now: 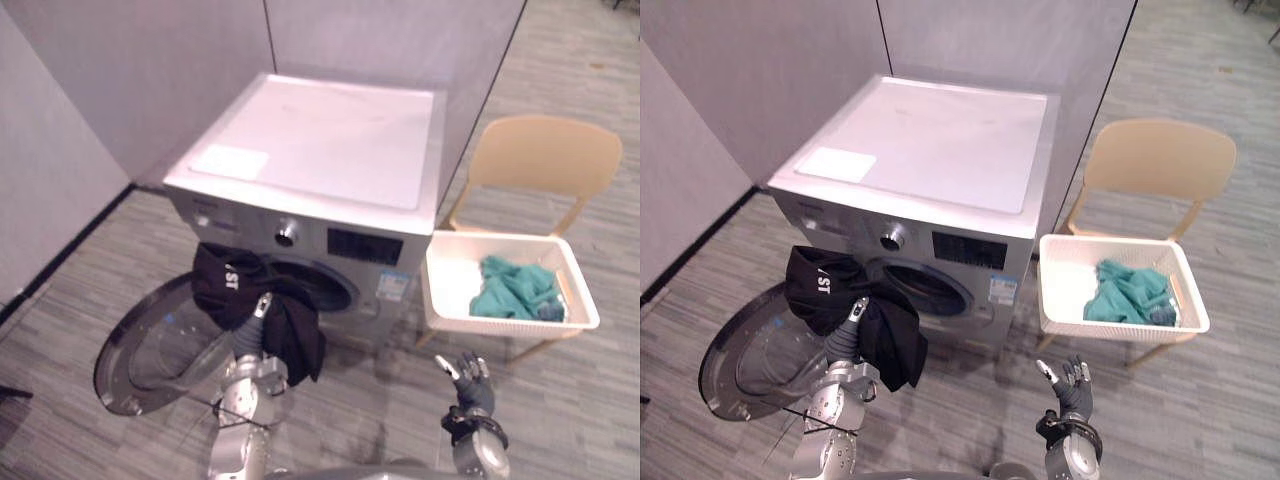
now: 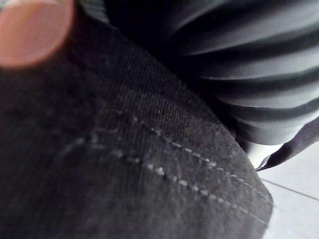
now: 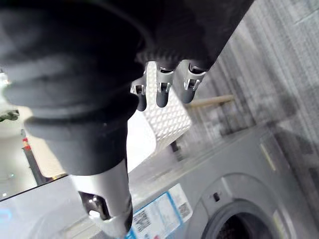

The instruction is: Pick up the laundry basket with both hands and put the clothes into the washing machine.

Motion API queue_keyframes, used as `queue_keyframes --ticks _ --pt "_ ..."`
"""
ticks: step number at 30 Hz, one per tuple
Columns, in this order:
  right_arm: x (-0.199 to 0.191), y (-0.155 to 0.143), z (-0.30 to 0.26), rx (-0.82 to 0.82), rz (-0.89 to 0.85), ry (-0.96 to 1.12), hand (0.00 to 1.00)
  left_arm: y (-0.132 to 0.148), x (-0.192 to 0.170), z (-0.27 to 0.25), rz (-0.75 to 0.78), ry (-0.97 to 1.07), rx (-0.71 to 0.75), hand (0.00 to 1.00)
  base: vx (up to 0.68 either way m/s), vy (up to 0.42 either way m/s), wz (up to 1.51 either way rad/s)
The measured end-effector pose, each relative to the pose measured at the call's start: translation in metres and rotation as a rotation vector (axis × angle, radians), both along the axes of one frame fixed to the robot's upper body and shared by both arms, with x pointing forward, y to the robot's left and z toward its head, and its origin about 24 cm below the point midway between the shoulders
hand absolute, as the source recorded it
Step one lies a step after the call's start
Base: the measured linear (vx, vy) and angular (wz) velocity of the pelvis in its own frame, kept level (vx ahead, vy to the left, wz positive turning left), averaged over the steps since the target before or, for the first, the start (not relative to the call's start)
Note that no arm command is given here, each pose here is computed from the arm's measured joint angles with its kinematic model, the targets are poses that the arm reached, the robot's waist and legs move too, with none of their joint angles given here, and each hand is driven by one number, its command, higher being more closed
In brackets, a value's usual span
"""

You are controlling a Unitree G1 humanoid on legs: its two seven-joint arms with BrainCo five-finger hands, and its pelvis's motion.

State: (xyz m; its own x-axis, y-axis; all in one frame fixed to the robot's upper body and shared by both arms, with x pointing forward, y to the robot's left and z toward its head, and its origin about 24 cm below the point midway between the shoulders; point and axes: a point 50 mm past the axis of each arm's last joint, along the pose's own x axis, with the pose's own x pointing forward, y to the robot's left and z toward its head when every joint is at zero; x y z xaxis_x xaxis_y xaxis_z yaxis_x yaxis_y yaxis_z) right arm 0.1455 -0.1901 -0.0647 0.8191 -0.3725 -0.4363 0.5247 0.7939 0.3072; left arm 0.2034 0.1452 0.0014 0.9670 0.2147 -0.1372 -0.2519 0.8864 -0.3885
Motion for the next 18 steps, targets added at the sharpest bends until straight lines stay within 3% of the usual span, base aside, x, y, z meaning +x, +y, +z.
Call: queue_keyframes --ticks 7,13,18 --pt "0.007 0.0 0.012 -0.023 0.011 -0.06 0.0 0.005 -0.005 -0.001 0.009 0.005 0.01 1.0 0.16 0.127 -0.48" --pt "0.005 -0.013 0.009 -0.086 0.017 -0.025 0.0 0.0 -0.006 -0.004 -0.017 0.014 -0.002 1.0 0.2 0.45 -0.45" --pt "0.001 0.0 -0.007 -0.035 0.012 0.048 0.0 0.001 -0.01 -0.013 -0.059 0.058 0.03 1.0 0.21 0.381 0.16"
